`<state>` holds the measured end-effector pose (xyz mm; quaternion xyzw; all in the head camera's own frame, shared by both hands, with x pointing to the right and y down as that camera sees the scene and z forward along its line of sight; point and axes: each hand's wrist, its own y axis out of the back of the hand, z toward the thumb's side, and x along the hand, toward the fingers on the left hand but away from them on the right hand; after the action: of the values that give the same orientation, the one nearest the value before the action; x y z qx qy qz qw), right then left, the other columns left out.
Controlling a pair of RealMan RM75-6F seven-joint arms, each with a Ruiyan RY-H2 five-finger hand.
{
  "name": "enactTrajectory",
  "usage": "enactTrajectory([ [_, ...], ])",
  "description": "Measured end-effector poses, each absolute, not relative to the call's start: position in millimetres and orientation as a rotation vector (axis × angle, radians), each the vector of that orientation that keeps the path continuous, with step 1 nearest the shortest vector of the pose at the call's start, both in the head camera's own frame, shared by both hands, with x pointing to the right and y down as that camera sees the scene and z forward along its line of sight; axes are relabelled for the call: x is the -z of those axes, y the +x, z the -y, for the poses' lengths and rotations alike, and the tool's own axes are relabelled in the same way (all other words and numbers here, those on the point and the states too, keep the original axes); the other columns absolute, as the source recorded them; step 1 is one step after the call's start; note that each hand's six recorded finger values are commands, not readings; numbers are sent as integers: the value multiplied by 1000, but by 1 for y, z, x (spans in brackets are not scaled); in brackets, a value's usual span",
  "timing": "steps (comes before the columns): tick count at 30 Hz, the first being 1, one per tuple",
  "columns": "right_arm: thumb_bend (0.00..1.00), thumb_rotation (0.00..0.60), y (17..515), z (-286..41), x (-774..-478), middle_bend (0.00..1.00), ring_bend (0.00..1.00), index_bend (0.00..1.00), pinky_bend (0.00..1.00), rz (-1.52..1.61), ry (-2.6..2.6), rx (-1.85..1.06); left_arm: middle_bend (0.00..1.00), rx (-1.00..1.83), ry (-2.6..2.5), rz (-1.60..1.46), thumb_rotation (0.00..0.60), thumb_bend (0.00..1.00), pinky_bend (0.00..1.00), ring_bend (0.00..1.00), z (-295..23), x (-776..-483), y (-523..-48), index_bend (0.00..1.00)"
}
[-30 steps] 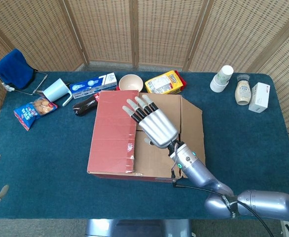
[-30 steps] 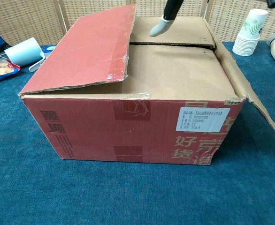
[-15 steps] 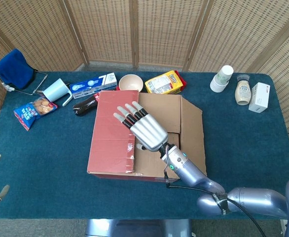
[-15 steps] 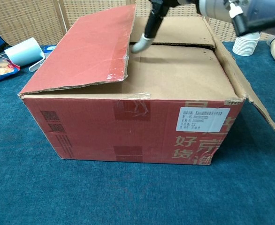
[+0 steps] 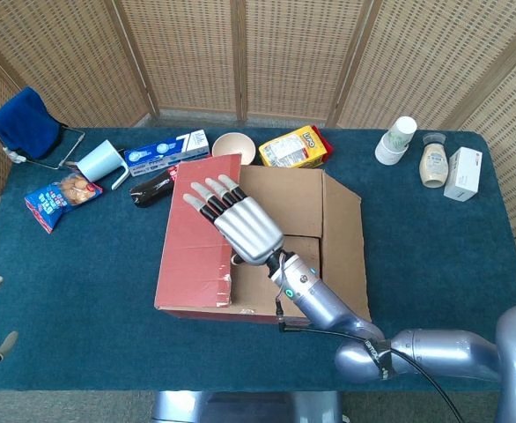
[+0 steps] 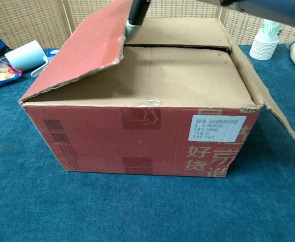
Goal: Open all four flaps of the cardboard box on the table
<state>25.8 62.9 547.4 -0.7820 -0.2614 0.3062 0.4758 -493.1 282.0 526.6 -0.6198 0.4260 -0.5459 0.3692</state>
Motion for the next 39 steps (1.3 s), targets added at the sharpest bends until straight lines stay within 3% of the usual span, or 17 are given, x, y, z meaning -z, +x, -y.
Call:
enactTrajectory([
  [15,0,600,-12,-52,-511,0,0,0,3,737,-1912,-658,0,1364,-1630,-1078,600,1,0,0,-285,-525,-483,36],
  [39,0,600,-91,-81,-481,0,0,0,15,708,-1929,-477,0,1349,-1643,-1077,600,1,0,0,-286,-525,-479,36],
])
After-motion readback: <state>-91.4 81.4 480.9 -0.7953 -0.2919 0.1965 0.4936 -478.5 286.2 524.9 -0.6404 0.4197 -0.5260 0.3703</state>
